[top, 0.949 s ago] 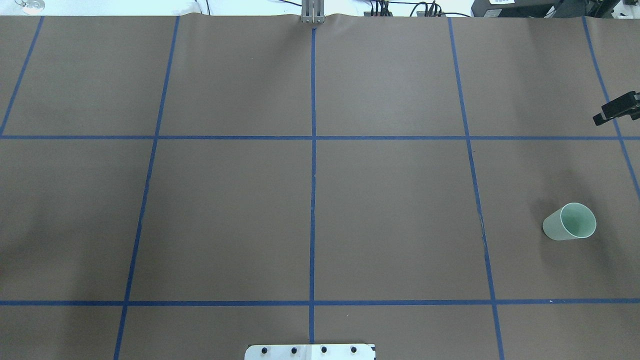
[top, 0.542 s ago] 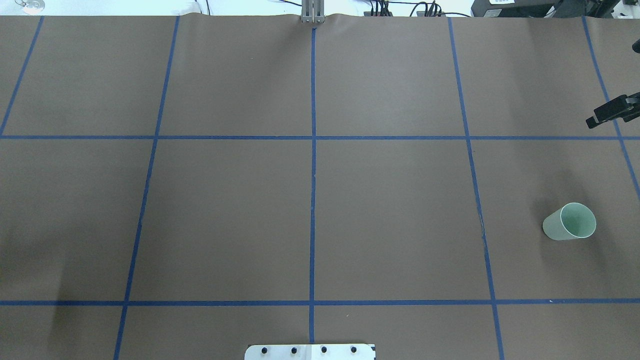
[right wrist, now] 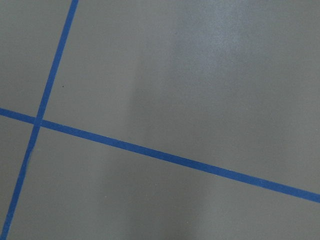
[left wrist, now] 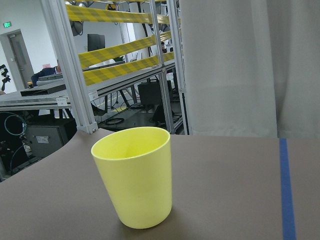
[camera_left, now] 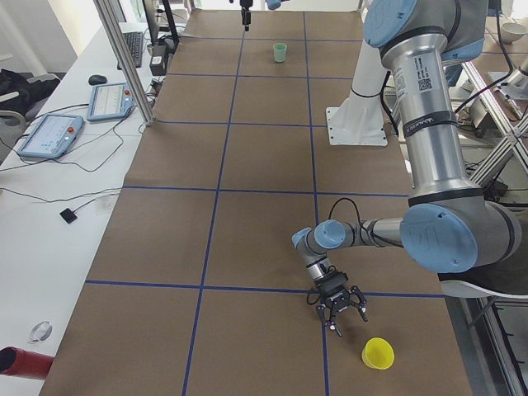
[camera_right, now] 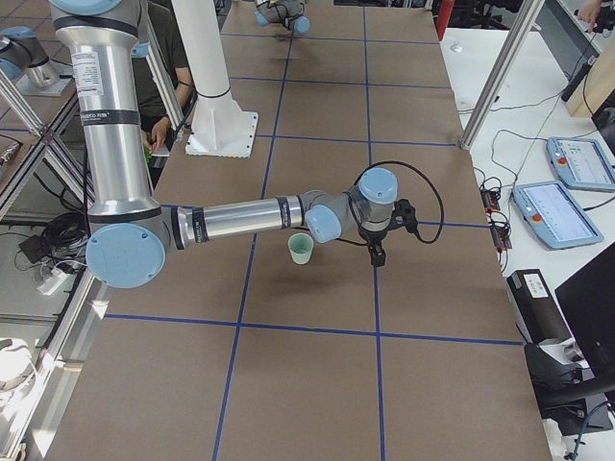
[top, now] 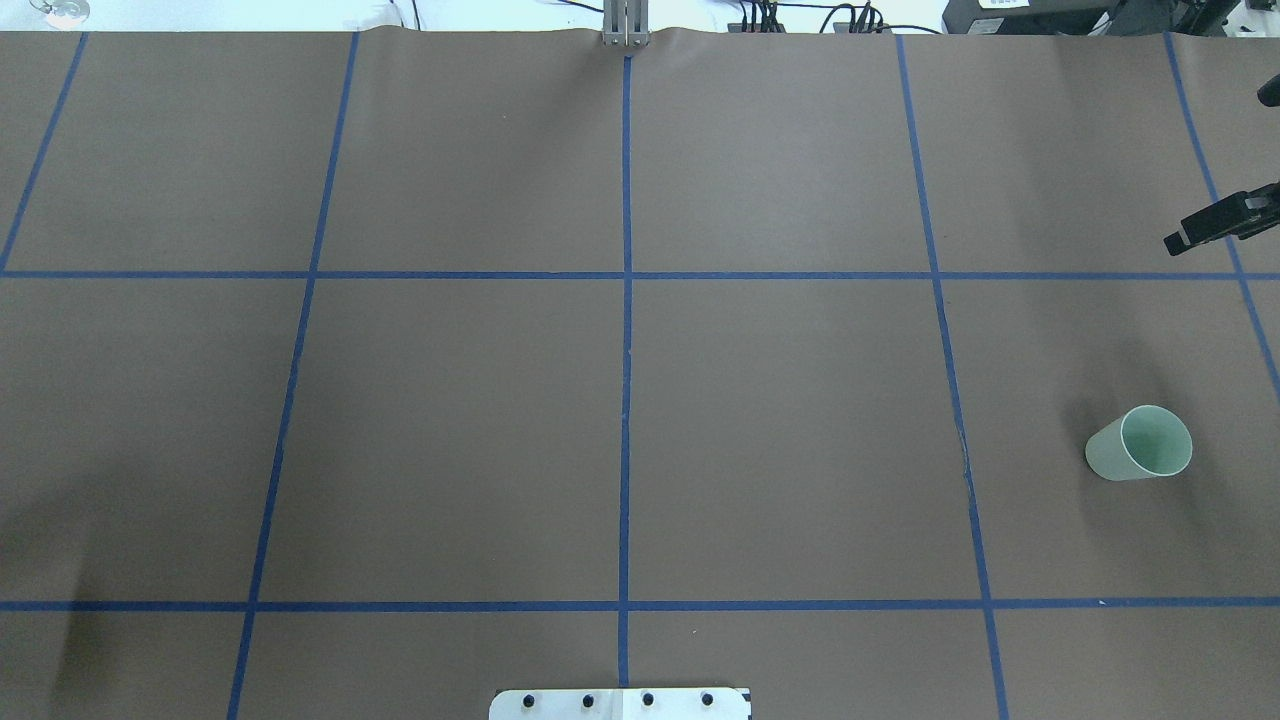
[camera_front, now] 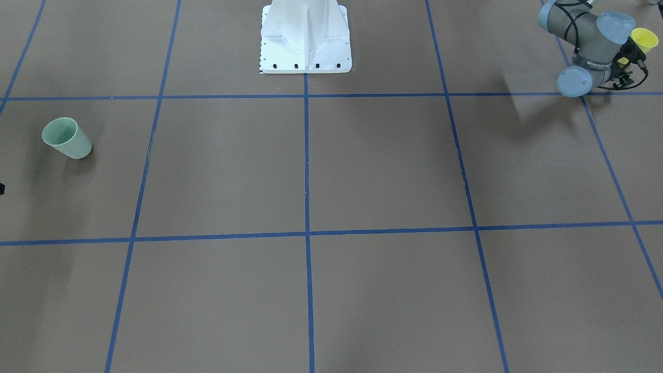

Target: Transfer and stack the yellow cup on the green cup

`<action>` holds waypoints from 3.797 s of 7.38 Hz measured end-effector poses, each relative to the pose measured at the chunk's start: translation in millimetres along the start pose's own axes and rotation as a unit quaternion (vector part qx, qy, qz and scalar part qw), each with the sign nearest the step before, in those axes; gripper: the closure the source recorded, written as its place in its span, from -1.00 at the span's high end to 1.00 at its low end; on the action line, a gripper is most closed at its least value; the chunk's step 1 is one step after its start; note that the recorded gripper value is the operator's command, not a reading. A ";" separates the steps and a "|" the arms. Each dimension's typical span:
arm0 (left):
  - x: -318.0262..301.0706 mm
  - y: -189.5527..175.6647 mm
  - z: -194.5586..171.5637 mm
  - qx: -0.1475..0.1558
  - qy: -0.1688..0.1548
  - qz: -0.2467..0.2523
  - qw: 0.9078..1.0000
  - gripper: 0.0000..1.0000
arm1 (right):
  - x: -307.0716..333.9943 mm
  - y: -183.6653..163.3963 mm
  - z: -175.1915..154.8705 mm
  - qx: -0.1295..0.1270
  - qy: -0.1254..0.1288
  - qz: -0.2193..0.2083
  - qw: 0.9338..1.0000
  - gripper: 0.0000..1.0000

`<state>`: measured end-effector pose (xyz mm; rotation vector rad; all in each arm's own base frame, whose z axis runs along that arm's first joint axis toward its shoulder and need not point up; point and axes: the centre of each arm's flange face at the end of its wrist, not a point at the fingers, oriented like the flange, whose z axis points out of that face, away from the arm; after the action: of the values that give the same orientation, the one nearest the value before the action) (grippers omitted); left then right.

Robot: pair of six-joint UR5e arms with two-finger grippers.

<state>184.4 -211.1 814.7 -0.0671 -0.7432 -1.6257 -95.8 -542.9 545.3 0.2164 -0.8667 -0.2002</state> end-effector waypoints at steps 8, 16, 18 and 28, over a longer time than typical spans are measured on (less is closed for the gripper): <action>9.3 -9.2 60.2 0.005 -0.013 -0.022 1.000 0.87 | -7.8 -1.9 -6.5 0.012 -0.005 -0.013 1.000 1.00; -1.1 -9.8 82.3 0.018 -0.044 -0.049 0.998 0.87 | -17.5 -3.7 -12.6 0.018 -0.007 -0.021 1.000 1.00; -0.2 -10.8 91.2 0.021 -0.044 -0.053 0.997 0.87 | -18.7 -3.5 -11.4 0.017 -0.007 -0.022 1.000 1.00; 1.9 -38.9 133.2 0.046 -0.011 -0.052 0.998 -0.31 | -26.0 -4.2 -17.0 0.022 -0.012 -0.027 0.999 1.00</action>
<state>100.2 -146.4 904.2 0.0197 -0.8494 -1.6905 -99.4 -538.3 514.4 0.2788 -0.8897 -0.2338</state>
